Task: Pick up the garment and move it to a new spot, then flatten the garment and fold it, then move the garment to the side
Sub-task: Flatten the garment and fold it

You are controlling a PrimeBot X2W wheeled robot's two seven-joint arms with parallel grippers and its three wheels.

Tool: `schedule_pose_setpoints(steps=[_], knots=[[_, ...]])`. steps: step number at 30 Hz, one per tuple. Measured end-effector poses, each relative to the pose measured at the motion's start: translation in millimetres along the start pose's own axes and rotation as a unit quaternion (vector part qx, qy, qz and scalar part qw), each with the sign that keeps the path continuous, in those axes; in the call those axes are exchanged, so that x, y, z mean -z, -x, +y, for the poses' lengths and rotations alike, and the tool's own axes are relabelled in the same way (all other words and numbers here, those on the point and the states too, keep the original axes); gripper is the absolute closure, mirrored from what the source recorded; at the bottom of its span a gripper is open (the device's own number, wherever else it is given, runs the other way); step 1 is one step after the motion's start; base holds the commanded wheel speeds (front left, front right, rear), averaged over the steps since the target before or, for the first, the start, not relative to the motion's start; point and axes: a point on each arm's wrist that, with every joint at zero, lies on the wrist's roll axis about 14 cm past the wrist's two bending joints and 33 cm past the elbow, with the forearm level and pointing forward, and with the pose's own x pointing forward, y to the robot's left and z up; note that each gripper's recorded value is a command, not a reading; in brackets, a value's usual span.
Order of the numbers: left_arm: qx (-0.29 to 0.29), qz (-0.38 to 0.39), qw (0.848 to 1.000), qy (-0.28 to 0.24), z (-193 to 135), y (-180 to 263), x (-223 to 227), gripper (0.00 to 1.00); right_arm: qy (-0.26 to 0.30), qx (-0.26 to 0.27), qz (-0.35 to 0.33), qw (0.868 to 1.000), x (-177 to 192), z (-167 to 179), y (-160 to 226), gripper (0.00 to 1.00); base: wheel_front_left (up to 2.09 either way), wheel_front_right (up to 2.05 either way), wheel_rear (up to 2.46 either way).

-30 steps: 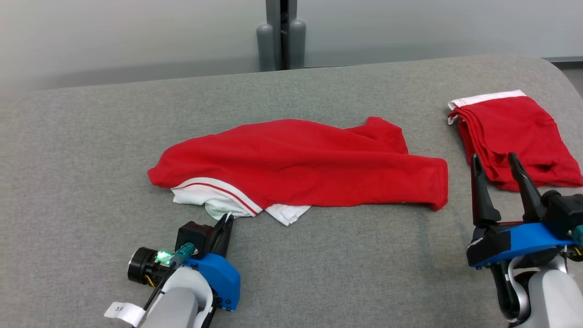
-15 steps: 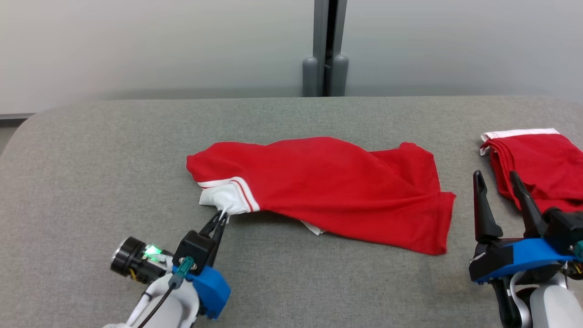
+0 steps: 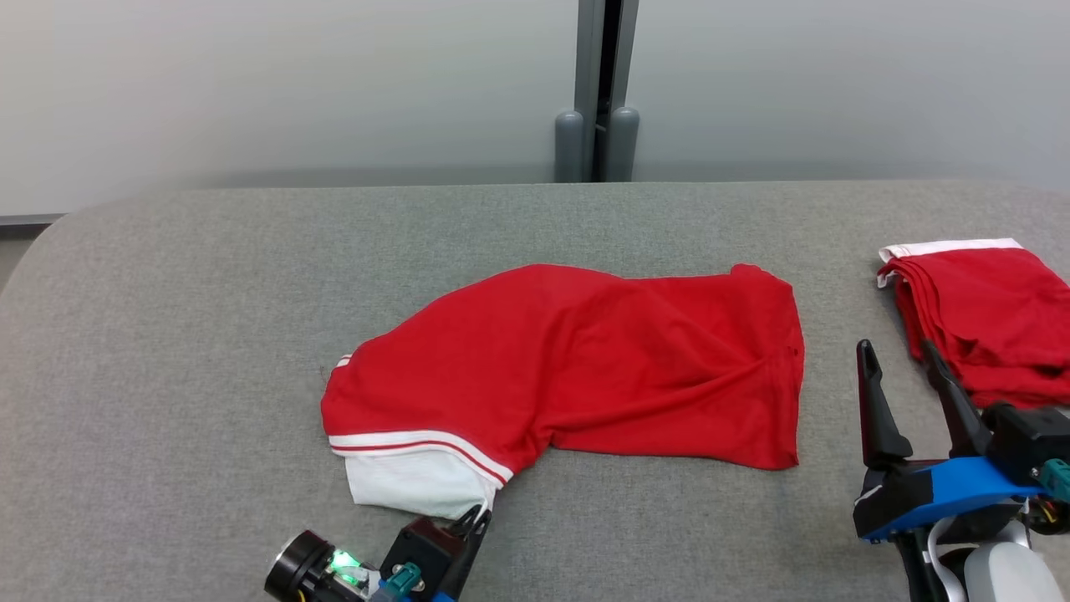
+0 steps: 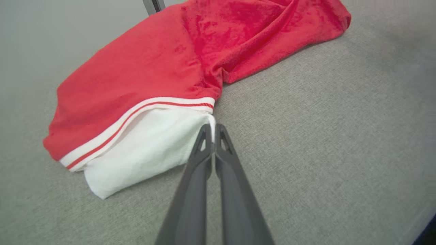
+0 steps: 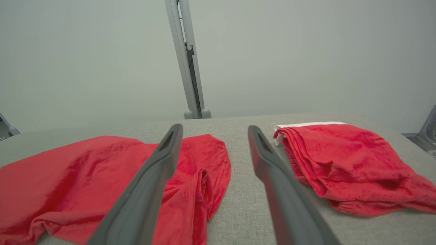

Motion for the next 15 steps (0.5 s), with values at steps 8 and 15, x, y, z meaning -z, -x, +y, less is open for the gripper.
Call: schedule_pose_setpoints(steps=[8, 15], knots=[[0.005, -0.037, 0.997, 0.066, -13.6, -14.2, -11.6, 0.0, 0.002, 0.02, -0.001, 1.0, -1.8, -14.3, 7.0, 0.0, 0.0, 0.0, 0.0], [-0.053, -0.087, 0.99, 0.1, 31.3, -14.4, -34.9, 0.0, 0.002, 0.025, 0.0, 1.0, -0.7, -17.2, 6.7, 0.0, 0.0, 0.0, 0.0]])
